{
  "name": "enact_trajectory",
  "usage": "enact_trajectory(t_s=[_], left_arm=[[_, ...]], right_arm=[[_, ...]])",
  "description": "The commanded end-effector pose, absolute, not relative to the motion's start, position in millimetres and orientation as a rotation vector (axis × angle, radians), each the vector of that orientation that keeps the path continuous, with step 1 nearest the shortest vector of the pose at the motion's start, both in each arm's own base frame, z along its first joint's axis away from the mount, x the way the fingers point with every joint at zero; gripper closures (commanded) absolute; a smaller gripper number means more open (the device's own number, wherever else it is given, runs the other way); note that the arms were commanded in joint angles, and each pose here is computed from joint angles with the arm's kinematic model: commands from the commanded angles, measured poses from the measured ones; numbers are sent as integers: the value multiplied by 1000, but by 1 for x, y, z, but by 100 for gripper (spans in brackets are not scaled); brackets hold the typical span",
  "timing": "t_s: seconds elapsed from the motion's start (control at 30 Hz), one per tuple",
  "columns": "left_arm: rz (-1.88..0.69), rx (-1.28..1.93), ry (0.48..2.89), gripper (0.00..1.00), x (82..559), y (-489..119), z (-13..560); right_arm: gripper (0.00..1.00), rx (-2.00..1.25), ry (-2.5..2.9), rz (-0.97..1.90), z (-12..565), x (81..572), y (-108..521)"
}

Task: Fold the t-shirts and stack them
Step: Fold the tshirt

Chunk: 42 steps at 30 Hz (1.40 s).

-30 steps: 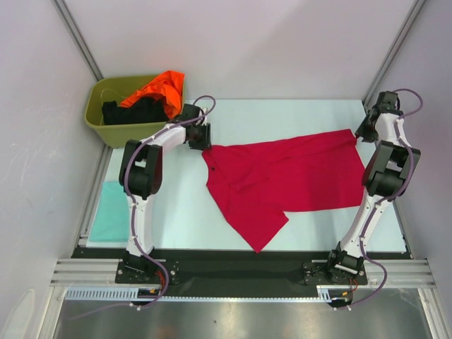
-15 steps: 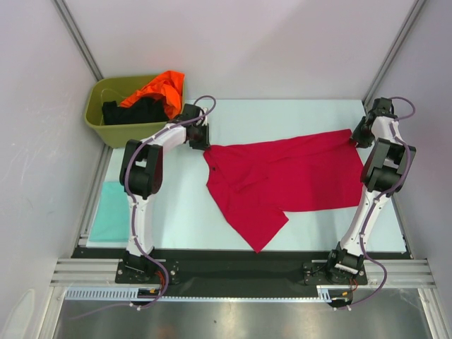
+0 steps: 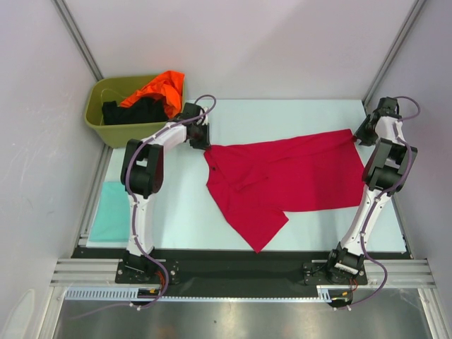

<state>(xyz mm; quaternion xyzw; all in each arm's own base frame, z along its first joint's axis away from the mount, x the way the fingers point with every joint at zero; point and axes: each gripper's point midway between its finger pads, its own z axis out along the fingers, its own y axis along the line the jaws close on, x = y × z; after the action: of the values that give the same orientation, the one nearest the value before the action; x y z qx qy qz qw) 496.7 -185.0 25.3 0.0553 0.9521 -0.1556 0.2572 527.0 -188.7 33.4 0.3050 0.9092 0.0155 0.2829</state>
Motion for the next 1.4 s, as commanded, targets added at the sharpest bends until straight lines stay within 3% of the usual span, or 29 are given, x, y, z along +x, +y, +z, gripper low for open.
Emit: enact_trajectory(t_s=[0.0,0.47,0.77,1.37], left_arm=[[-429,153,2551,77,506,-189,37],[-421,161,2564,78,504,-187,34],[-412,169,2564,79,504,-186,34],[-384,158,2553,83,508,-182,39]], right_arm=[[63,799,2370,65,45,546,-196],[67,809,2344,152,37,552,-192],[100,823,2326,173,41,555,-195],[100,846,2314,68,94,523,-187]])
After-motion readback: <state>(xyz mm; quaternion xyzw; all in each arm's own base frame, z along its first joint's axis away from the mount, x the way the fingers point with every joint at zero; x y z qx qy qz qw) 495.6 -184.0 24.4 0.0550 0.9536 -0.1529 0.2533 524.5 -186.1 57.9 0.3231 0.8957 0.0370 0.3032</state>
